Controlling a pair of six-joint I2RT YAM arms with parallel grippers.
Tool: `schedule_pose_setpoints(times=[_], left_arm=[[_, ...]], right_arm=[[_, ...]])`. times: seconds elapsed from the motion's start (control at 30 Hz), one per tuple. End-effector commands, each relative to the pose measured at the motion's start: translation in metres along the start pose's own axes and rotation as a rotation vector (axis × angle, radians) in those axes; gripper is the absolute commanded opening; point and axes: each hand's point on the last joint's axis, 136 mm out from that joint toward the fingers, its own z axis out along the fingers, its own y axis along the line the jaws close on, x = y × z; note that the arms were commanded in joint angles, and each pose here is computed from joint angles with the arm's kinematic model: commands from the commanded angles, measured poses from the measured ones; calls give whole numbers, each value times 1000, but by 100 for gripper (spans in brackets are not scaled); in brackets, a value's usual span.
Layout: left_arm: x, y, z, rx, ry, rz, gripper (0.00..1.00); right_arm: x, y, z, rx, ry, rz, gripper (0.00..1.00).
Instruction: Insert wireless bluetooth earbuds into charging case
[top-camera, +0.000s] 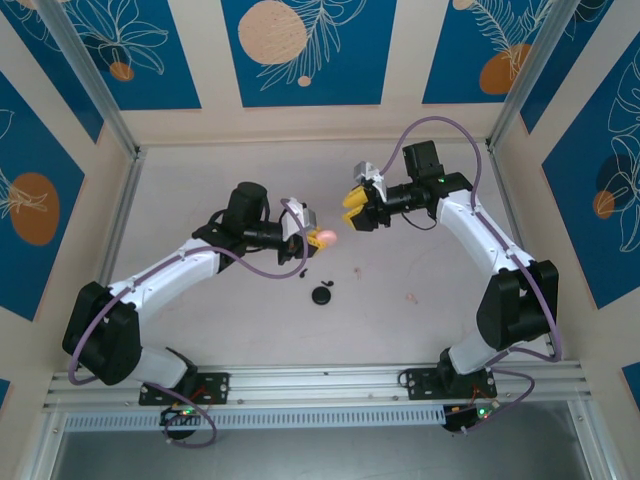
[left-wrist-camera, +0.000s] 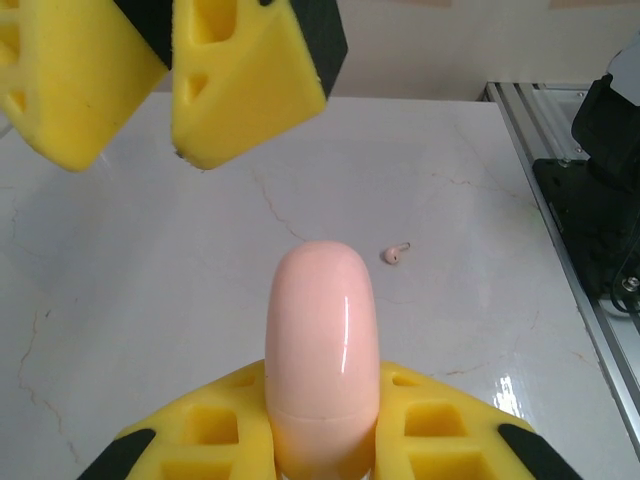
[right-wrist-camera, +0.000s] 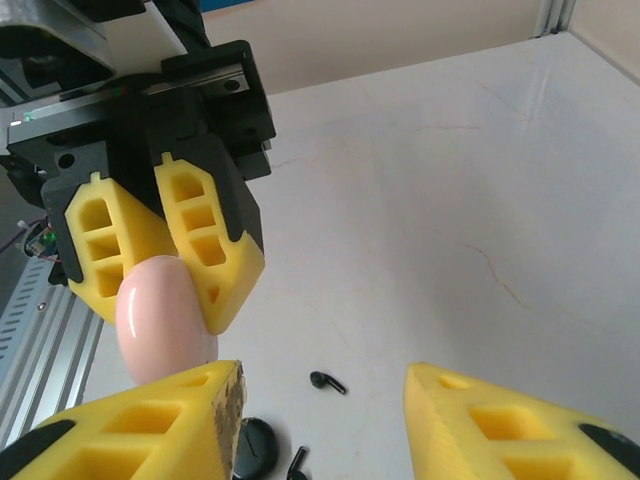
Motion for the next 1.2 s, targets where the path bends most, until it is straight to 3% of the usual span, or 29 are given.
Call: schedule_pose_setpoints(times=[0.0,0.3,0.8,1.17], left_arm=[[-12,1,-2,2,-37,1,17],[-18,-1,-3,14,-67,-9,17],[-23,-5,-5,38,-80,-1,16],[-24,-5,-5,31,-85,-4,15]], right_arm=[[-8,25,-1,-66,-21,-11,52],[6,48,26,-80,64,-122,61],[-9,2,17,42,14,-49,57],[-13,-9,14,32,-12,12,56]])
